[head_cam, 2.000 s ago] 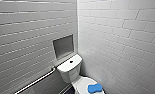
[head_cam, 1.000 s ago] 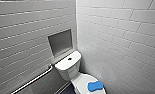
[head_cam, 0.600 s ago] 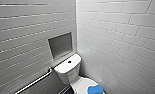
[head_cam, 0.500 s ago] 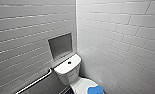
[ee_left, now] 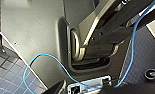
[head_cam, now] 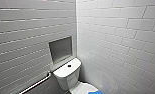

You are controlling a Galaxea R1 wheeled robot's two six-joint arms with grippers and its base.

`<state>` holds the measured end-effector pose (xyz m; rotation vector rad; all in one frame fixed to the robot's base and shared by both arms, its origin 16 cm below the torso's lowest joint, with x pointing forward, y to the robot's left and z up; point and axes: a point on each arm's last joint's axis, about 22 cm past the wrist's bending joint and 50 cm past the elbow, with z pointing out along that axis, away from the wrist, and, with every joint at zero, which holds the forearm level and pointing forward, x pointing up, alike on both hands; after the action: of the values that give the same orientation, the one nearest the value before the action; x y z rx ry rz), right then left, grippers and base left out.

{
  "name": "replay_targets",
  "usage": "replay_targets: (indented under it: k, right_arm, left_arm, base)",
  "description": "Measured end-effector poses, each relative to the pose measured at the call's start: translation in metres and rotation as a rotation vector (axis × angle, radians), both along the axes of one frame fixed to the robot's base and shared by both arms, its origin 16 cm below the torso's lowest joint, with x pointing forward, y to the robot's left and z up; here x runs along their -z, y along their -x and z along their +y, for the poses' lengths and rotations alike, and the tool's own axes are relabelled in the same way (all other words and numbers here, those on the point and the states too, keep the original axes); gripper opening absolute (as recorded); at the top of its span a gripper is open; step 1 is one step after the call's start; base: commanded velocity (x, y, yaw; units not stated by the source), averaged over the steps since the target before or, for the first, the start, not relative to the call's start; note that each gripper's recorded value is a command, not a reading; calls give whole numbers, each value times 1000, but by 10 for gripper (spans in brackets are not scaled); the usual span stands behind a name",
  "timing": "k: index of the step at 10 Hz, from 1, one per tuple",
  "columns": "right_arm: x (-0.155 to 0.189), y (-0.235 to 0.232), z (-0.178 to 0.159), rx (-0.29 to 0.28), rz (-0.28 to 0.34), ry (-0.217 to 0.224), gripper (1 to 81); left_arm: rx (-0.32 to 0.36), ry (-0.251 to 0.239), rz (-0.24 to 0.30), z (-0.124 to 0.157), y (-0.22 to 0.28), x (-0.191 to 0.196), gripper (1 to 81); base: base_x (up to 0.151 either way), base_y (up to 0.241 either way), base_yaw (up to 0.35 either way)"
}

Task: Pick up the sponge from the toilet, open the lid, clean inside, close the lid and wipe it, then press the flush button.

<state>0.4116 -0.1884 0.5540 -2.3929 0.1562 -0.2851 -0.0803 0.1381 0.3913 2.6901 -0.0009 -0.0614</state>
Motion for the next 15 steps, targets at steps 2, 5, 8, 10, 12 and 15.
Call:
replay_targets:
  k: [2,5,8,10,12,15]
  right_arm:
    - [-4,-34,17,33,-12,-33,811]
    - [37,-45,33,40,43,-44,811]
    - [79,-71,36,67,80,-41,811]
    - [102,-82,48,76,114,-57,811]
    - [103,-111,66,89,102,-83,811]
    - [115,-150,83,112,77,-83,811]
  left_arm:
    - [0,1,21,-3,11,6,811]
    - [-3,9,81,-10,25,13,811]
    - [-8,18,142,-19,36,22,811]
    - [-8,11,177,-16,44,30,811]
    - [-10,14,164,-19,32,45,811]
    - [-11,21,133,-24,11,75,811]
  base:
    - [0,0,0]
    - [0,0,0]
    - [0,0,0]
    - [0,0,0]
    - [0,0,0]
    - [0,0,0]
